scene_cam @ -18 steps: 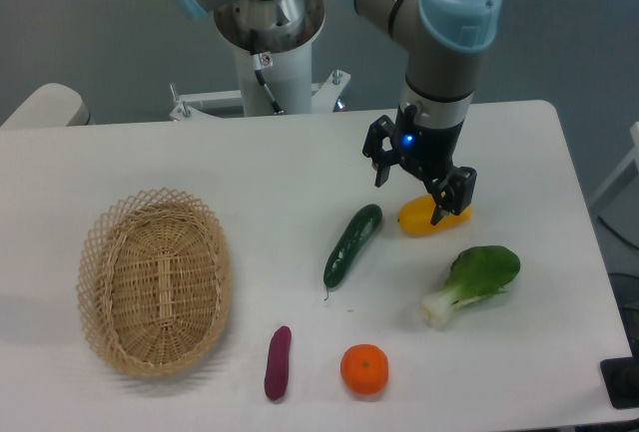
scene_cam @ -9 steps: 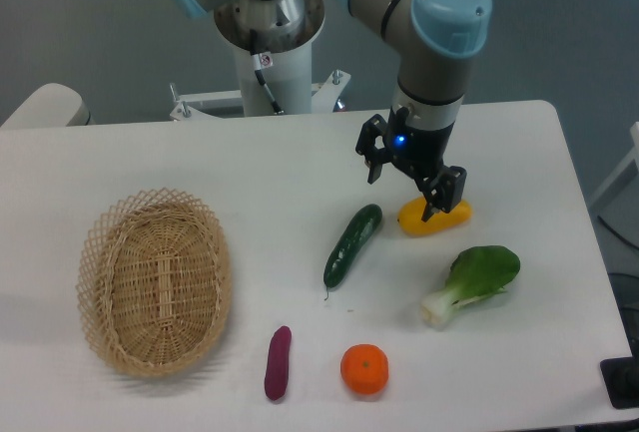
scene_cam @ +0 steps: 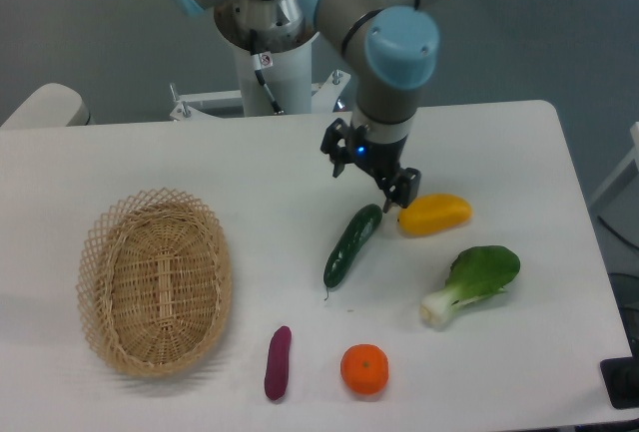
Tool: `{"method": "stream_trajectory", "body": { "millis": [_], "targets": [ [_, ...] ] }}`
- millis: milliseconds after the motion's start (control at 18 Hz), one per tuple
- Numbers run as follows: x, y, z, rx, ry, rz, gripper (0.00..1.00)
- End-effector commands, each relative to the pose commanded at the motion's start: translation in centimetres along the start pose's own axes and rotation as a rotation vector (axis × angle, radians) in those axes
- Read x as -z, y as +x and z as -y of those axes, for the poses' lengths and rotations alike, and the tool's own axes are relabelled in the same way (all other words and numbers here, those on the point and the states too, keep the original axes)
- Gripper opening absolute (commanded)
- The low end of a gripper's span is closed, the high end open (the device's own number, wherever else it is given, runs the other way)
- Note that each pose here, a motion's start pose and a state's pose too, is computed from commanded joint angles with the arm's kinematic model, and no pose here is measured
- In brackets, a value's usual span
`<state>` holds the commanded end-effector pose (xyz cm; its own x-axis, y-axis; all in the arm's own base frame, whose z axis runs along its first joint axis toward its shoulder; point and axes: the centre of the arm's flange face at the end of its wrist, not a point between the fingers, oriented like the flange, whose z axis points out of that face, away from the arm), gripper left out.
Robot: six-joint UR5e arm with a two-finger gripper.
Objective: Pick up the cucumber from the table
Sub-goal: 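Lower the gripper over the cucumber's stem end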
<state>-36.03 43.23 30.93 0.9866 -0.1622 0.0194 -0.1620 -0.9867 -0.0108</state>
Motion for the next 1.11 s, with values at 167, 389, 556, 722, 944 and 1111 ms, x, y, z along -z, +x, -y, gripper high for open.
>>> {"method": "stream_trajectory", "body": {
  "millis": [167,389,556,722,944,1111],
  "targets": [
    [-2.1,0.7,2.4,0.017,0.003,0.01,1.0],
    [-4.3,-0.5,3.2,-0.012,0.008,0.019,1.0],
    [-6.5,-1.3,2.9,-0.108,-0.045,0.021,1.0],
    [-7.4,-0.9,2.5,-0.107,-0.06,0.008,1.0],
    [-8.3,-1.0,2.2,-0.098,-0.049,0.037,1.0],
    [-9.4,-1.0,1.9,-0.095,-0.05,0.036,1.0]
  ]
}}
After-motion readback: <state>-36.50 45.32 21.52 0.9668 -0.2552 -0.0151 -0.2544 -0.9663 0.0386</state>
